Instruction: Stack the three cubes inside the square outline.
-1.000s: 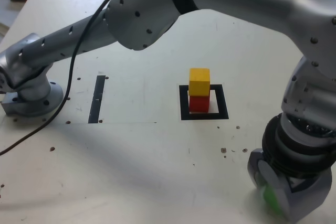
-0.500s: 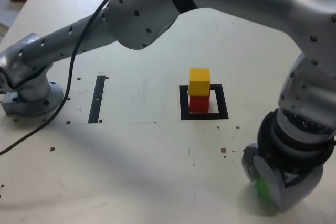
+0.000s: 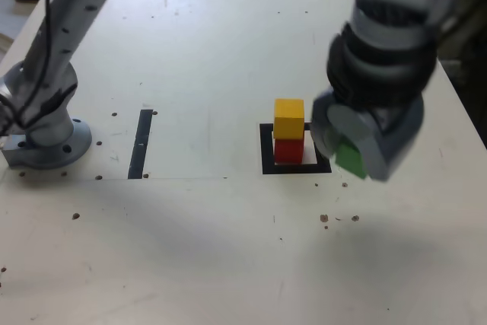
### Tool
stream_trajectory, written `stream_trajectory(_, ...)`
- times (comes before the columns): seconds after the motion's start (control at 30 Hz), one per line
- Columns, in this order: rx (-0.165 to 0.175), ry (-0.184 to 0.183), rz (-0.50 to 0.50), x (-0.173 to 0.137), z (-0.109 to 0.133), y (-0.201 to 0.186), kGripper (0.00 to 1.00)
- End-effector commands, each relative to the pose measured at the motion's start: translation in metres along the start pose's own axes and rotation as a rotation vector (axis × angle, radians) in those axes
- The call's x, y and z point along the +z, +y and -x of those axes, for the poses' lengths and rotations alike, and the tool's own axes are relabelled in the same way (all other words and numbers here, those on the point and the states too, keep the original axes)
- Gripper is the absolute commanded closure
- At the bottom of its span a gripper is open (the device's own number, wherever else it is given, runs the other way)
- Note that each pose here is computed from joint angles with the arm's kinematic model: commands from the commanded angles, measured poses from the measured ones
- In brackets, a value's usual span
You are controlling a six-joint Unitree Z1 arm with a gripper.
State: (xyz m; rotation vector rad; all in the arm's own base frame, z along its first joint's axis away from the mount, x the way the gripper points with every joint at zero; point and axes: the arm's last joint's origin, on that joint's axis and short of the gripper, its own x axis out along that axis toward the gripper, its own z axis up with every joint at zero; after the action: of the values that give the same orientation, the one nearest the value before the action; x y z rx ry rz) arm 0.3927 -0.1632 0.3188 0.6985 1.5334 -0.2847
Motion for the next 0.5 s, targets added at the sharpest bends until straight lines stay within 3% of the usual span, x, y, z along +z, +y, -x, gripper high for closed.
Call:
stream_trajectory(0.0,0.012,-0.053,0.064,-0.033,0.032,0.009,0.62)
stream_trajectory(0.23,-0.010,-0.023,0.264,-0.079,0.038,0.034,0.62)
stream_trajectory(0.47,-0.042,0.034,0.425,-0.099,0.026,0.050,0.62)
